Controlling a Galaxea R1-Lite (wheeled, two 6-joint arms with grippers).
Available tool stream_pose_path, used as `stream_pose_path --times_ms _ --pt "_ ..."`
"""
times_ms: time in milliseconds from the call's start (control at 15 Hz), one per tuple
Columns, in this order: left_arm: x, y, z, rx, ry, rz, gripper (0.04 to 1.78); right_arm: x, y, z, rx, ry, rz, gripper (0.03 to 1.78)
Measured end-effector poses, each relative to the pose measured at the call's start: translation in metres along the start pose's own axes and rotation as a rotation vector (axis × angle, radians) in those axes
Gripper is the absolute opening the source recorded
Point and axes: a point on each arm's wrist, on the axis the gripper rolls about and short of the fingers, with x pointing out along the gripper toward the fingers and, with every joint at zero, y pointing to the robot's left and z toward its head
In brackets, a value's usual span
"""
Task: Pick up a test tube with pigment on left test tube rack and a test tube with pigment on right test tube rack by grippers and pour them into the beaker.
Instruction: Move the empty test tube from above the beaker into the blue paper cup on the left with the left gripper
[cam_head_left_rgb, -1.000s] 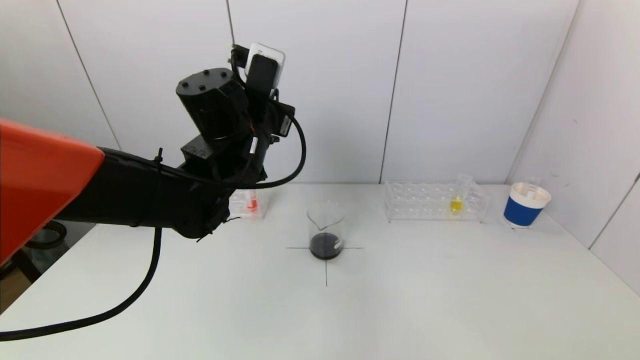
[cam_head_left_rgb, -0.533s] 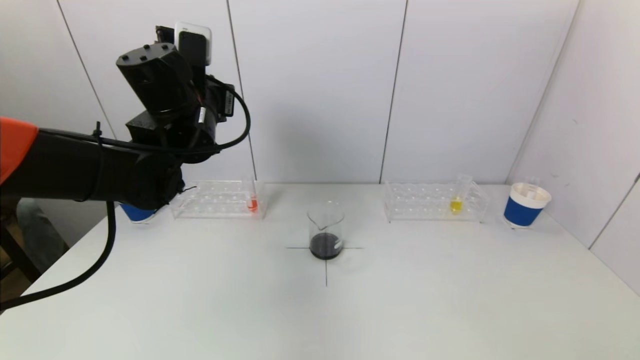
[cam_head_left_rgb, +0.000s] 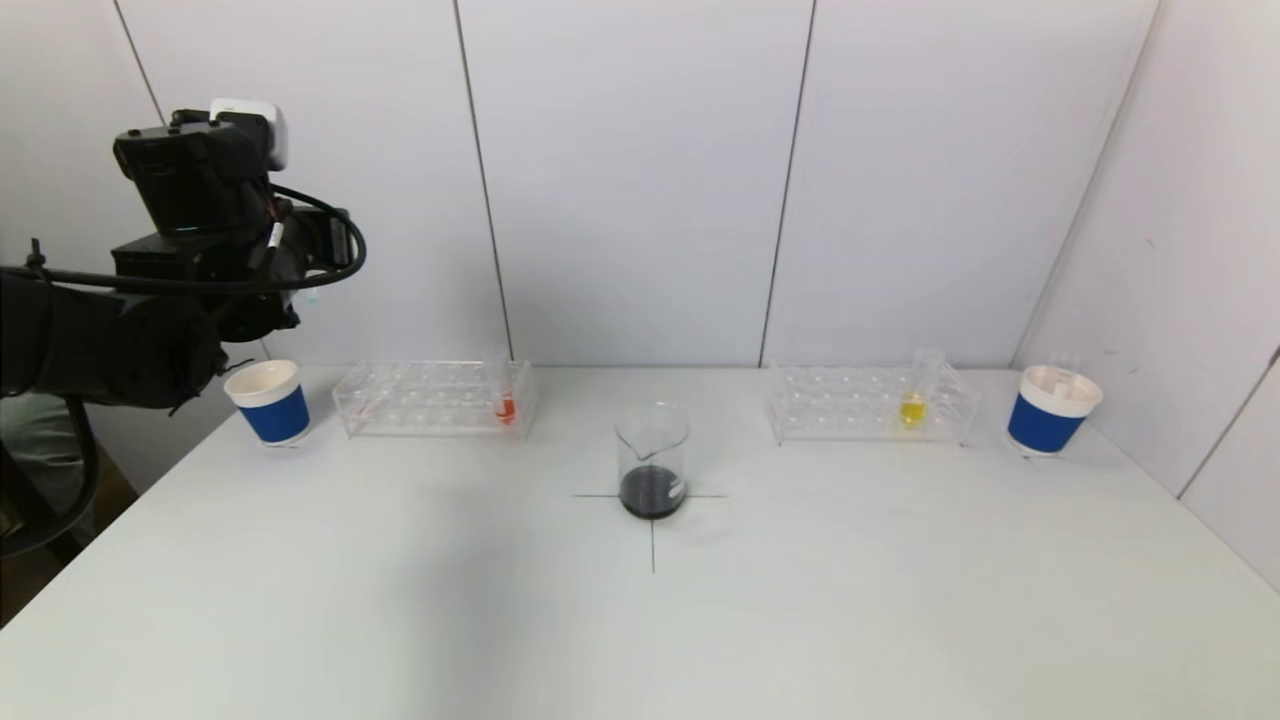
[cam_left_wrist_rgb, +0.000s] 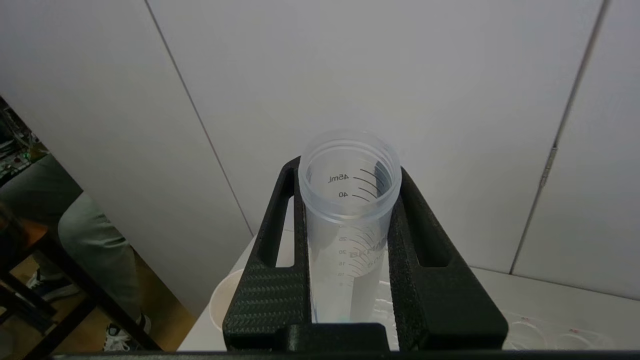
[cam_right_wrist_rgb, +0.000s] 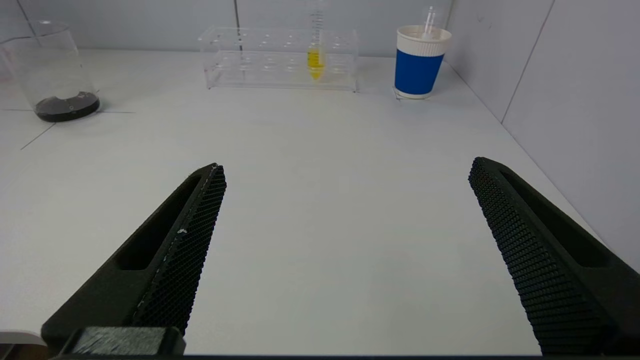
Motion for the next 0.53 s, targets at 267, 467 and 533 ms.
stream_pose_path --times_ms 267,467,533 --pt "0.012 0.032 -0.02 -0.016 0.039 -0.015 0.45 0.0 0.0 0.0 0.0 0.0 0.0 1.77" --pt "0.024 0.056 -0.037 -0.013 0.054 -0.037 0.45 0.0 0.0 0.0 0.0 0.0 0.0 1.77" --pt "0.028 0.062 -0.043 -0.013 0.053 -0.022 0.45 0.0 0.0 0.0 0.0 0.0 0.0 1.77"
